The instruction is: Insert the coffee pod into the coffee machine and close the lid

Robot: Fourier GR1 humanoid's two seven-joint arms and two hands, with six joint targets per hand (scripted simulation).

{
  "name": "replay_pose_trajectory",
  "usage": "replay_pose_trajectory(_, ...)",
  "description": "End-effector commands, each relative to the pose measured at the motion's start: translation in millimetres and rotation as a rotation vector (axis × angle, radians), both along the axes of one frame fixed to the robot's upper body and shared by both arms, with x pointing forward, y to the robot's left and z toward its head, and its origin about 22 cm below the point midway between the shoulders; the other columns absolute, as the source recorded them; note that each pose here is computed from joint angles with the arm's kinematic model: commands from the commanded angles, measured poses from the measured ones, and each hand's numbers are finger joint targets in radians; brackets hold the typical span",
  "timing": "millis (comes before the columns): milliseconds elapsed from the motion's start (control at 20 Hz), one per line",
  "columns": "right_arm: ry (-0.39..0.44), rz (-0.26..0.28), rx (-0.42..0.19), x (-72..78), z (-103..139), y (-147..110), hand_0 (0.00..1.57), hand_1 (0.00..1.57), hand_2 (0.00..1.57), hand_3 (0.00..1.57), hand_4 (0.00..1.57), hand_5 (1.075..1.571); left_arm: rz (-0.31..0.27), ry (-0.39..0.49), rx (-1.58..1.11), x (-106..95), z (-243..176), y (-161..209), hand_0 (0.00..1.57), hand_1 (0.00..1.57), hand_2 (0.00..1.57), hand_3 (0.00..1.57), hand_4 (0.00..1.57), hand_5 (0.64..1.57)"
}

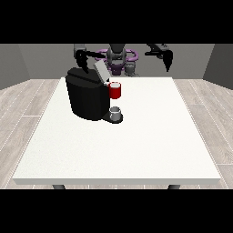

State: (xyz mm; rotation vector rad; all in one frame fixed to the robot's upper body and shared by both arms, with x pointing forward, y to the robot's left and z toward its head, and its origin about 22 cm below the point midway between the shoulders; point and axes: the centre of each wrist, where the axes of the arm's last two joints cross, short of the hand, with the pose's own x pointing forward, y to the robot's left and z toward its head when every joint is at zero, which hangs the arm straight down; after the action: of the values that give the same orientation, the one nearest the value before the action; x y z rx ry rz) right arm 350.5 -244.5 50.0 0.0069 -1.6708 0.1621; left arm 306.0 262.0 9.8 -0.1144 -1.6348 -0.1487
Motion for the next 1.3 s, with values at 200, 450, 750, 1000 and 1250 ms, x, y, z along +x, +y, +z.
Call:
replay_pose_trajectory(200, 0.010, 0.031, -0.032, 11.5, -3.9, 5.4, 0.00, 0.00, 0.00, 0.00, 0.00, 1.571, 0.027, 0.027, -0.026, -16.2, 9.5, -2.5, 0.00, 0.00, 0.00, 0.00, 0.00, 1.571)
replay_pose_trajectory(450, -0.026, 0.040, -0.055, 32.2, 24.6, 25.9, 0.00, 0.00, 0.00, 0.00, 0.00, 1.571, 0.046, -0.021, 0.002, -2.0, 18.3, 17.1, 0.00, 0.00, 0.00, 0.00, 0.00, 1.571)
replay_pose_trajectory(750, -0.074, 0.086, -0.066, 43.1, 36.4, 27.9, 0.00, 0.00, 0.00, 0.00, 0.00, 1.571, 0.056, -0.087, 0.017, -0.2, 10.2, 7.2, 0.00, 0.00, 0.00, 0.00, 0.00, 1.571)
replay_pose_trajectory(1000, -0.033, 0.082, -0.089, 45.9, 33.3, 42.3, 0.00, 0.00, 0.00, 0.00, 0.00, 1.571, 0.041, -0.048, 0.033, -4.9, 13.3, 14.7, 0.00, 0.00, 0.00, 0.00, 0.00, 1.571)
replay_pose_trajectory(1250, -0.108, 0.094, -0.102, 55.6, 49.7, 28.2, 0.00, 0.00, 0.00, 0.00, 0.08, 1.571, 0.078, -0.091, 0.031, 9.2, 31.1, 20.9, 0.00, 0.00, 0.00, 0.00, 0.14, 1.571)
